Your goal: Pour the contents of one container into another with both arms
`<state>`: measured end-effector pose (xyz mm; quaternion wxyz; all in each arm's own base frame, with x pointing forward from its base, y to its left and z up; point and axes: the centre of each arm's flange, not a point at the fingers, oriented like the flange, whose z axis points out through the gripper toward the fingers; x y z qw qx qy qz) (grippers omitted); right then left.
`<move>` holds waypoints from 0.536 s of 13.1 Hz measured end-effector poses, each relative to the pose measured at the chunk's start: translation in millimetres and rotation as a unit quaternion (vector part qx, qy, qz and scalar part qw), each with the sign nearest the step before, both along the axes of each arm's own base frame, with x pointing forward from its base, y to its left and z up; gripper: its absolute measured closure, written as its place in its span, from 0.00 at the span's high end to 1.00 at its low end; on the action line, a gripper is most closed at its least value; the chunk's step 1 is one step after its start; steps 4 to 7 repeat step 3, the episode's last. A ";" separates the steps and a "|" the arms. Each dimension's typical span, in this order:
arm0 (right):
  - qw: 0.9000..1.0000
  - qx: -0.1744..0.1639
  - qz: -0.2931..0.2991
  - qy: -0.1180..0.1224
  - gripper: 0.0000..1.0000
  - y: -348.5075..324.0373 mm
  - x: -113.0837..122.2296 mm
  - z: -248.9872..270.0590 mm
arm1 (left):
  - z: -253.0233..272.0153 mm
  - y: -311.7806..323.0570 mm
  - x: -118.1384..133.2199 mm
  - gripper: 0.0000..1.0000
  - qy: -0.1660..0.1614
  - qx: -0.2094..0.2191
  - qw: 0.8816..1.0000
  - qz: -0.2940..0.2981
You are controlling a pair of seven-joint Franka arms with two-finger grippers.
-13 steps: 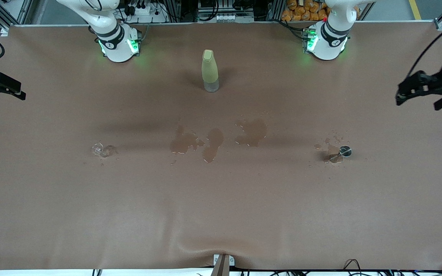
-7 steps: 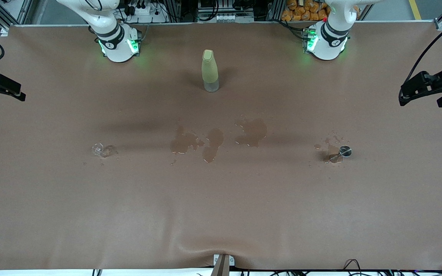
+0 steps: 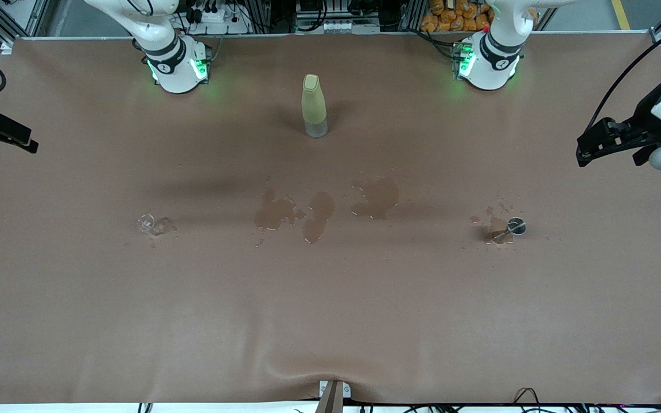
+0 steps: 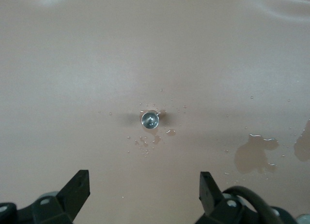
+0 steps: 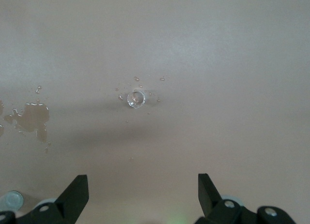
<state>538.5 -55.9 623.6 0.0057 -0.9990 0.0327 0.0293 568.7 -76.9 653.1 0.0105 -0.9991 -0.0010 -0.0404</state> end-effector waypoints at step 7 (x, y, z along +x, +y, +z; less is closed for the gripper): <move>1.000 0.000 -0.002 -0.002 1.00 -0.1 0.3 0.7 | -0.5 -9.6 -0.7 1.00 -0.002 0.003 1.000 -0.008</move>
